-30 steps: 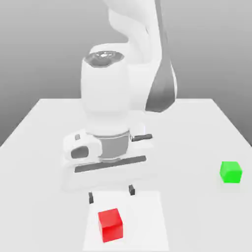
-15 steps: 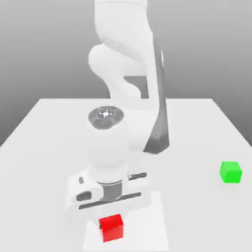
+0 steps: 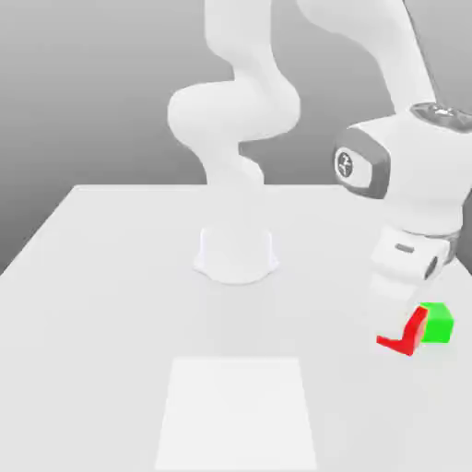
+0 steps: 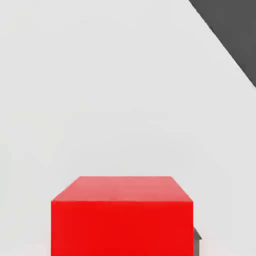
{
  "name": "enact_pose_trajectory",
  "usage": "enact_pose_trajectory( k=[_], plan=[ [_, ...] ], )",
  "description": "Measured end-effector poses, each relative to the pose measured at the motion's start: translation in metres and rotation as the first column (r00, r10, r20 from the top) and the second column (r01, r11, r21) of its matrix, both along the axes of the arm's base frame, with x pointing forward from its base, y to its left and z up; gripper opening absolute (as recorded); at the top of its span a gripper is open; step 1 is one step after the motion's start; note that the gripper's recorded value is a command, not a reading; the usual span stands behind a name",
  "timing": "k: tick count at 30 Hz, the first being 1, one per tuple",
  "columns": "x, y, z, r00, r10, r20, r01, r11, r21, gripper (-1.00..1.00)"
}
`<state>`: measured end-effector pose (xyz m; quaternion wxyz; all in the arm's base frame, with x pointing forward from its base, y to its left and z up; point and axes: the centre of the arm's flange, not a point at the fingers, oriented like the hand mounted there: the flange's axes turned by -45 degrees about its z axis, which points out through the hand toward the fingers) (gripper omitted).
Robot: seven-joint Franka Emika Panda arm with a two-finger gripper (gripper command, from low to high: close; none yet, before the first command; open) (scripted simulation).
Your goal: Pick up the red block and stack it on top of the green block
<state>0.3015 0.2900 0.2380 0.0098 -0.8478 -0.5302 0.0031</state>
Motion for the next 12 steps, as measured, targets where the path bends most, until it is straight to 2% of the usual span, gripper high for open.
enact_pose_trajectory(
  k=[4,9,10,12],
  plan=[
    [-0.077,0.052,0.004,0.976,0.215,0.012,-0.215,0.976,-0.011,-1.0],
    [-0.079,0.052,-0.044,0.976,0.218,0.016,-0.218,0.976,-0.014,-1.0],
    [-0.079,0.052,-0.052,0.976,0.218,0.016,-0.218,0.976,-0.014,1.0],
    [-0.079,0.052,-0.052,0.976,0.218,0.016,-0.218,0.976,-0.014,1.0]
  ],
)
